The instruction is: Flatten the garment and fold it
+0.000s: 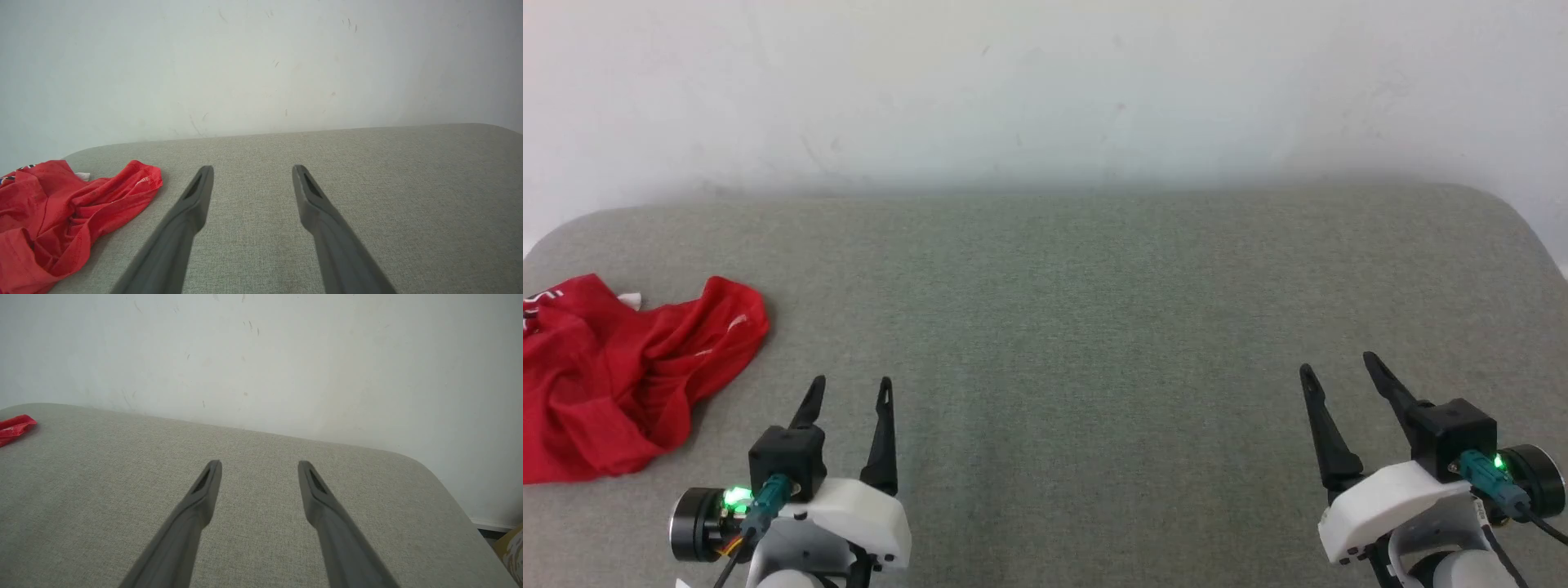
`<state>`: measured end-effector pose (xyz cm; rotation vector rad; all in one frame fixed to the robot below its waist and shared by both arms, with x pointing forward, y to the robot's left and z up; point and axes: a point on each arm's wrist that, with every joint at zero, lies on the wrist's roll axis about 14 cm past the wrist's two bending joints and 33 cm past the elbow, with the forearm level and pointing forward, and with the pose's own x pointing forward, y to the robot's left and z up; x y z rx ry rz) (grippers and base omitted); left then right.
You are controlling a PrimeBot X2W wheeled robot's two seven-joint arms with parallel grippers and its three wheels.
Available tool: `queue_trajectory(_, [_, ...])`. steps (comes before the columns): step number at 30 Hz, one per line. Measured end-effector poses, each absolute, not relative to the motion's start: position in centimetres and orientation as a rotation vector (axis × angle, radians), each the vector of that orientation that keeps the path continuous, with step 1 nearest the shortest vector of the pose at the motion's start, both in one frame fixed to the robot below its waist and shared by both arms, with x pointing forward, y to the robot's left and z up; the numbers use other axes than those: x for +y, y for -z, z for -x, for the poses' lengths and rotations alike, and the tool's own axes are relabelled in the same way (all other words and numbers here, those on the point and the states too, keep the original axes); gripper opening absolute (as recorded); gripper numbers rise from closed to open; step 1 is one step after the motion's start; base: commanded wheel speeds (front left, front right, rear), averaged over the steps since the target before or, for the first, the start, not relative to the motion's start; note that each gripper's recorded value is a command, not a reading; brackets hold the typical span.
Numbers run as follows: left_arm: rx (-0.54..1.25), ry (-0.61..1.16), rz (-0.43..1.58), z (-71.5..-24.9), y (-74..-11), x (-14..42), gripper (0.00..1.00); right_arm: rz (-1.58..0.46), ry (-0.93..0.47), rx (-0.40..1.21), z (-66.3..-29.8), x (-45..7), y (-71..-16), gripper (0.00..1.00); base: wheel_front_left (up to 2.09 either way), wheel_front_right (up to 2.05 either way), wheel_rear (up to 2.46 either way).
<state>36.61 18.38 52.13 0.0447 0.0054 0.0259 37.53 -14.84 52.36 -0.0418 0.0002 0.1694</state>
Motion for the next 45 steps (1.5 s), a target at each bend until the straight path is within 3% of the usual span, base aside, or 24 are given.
queue_trajectory(45, [-0.070, -0.402, -0.028, -29.4, -53.0, 28.5, 1.00, -0.009, -0.510, -0.044, -39.7, -2.9, -52.6, 1.00, 0.00, 0.00, 0.00])
